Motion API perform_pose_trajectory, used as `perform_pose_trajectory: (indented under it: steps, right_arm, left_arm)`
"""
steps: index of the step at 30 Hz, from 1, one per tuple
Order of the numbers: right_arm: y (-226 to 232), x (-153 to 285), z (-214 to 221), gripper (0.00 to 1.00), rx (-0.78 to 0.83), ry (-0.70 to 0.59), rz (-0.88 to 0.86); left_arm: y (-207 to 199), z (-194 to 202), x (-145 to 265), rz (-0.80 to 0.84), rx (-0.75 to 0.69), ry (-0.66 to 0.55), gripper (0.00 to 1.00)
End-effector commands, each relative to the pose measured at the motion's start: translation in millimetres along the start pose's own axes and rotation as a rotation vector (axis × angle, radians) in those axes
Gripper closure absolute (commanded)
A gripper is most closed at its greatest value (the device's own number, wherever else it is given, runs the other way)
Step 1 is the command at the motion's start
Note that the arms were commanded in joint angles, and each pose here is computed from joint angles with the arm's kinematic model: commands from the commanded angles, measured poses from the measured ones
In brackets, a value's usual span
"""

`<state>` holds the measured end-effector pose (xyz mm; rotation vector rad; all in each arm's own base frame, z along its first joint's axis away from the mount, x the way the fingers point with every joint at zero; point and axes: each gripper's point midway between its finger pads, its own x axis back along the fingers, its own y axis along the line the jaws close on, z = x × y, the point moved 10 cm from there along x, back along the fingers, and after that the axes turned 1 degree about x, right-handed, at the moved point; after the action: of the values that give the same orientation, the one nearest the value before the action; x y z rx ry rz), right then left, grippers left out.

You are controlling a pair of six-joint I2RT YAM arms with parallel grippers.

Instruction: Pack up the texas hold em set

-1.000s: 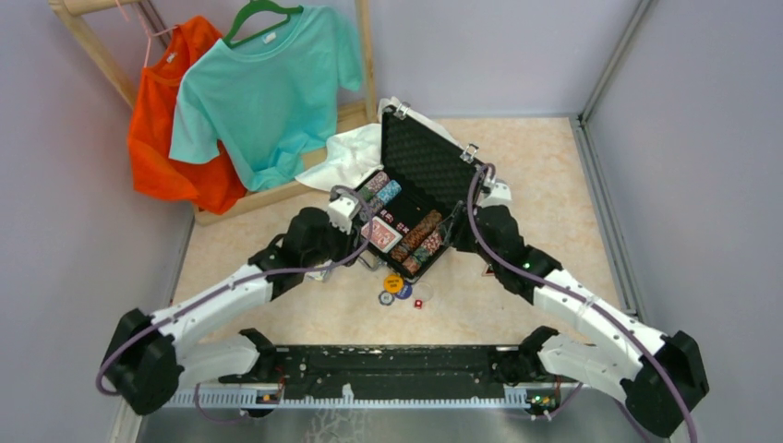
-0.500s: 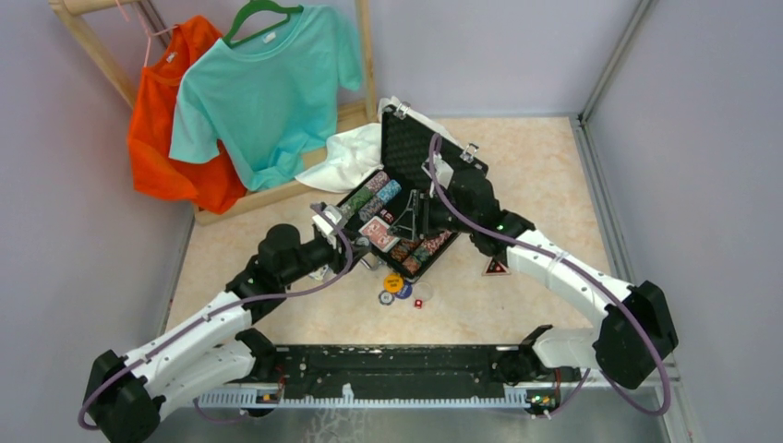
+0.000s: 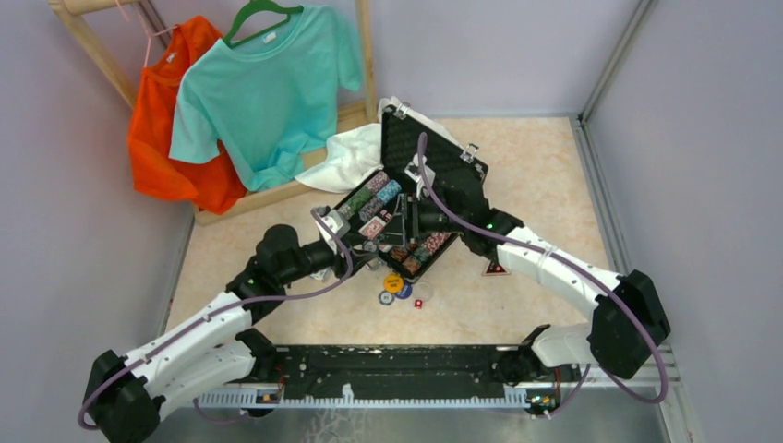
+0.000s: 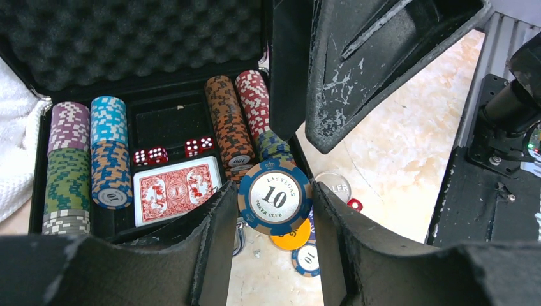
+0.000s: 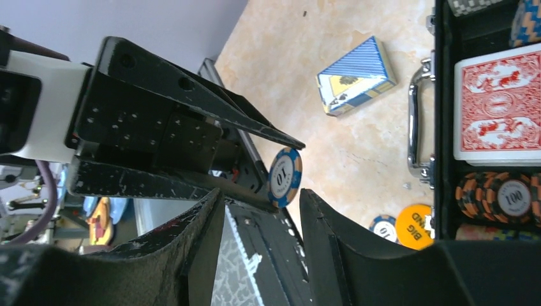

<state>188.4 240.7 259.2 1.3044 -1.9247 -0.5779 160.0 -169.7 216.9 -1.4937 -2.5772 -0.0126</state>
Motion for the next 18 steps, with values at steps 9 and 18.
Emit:
perform_pose_trajectory:
  steps: [9,18]
  right_arm:
    - [3,-7,-3,0.54,-0.006,-0.021,-0.081]
    - [4,-10,-1,0.58,-0.030,-0.002,-0.147]
  left_arm:
    - [-5,-17,6,0.028,-0.046,-0.085,0.49]
    - [-5,-18,4,0.028,-0.051,-0.081,0.49]
